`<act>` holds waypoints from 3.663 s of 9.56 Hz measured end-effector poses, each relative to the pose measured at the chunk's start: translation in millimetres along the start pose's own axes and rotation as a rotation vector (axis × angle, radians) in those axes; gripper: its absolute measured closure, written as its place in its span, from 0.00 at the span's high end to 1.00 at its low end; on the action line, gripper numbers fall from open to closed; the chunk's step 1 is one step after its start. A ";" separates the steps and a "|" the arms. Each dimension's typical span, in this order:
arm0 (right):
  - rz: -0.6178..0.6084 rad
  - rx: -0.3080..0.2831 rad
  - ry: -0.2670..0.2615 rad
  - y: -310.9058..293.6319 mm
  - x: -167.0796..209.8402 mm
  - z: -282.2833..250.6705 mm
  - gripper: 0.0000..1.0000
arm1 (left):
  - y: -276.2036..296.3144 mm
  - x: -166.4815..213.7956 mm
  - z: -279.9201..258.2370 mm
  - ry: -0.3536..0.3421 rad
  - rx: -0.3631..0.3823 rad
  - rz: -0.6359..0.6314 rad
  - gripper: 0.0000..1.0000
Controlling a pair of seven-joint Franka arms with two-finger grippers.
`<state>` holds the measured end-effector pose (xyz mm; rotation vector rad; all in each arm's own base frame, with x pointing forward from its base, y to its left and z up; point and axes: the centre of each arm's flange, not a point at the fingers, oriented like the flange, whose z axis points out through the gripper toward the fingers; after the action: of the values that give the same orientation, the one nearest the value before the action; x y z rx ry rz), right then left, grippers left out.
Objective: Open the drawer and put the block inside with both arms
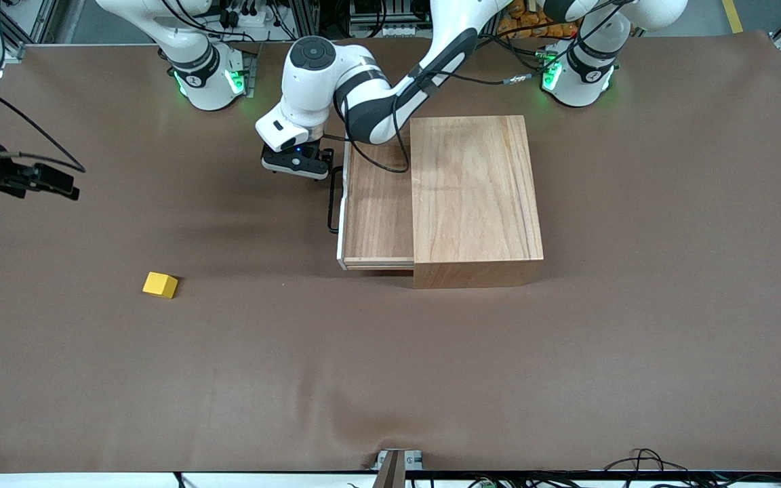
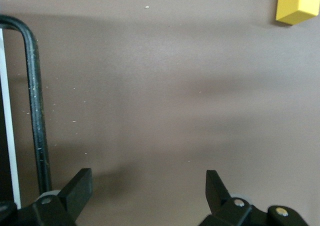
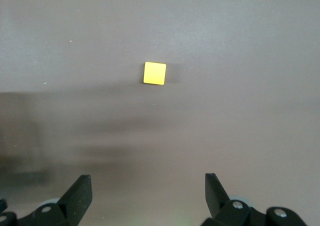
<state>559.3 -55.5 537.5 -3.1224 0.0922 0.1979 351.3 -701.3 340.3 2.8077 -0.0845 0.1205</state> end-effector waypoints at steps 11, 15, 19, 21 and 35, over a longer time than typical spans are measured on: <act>0.001 -0.022 0.026 29.6 85.6 254.0 1.00 | -179.5 201.0 -258.6 0.042 0.158 -0.107 1.00; 0.022 0.016 0.026 20.7 97.2 306.6 1.00 | -280.6 248.6 -317.1 0.028 0.215 -0.144 1.00; 0.072 0.074 0.027 17.9 98.7 307.3 1.00 | -384.4 271.4 -362.2 -0.064 0.275 -0.042 1.00; 0.074 0.075 0.002 17.7 97.4 323.3 1.00 | -438.6 279.2 -382.3 -0.106 0.286 0.012 1.00; -0.087 0.093 0.036 -46.1 109.6 172.8 0.56 | -551.9 153.4 -523.7 -0.192 0.338 -0.072 1.00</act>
<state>648.9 -13.1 352.6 -3.0297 -0.0335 0.1324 505.3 -16.2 670.9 3.1486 -0.0071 -0.1680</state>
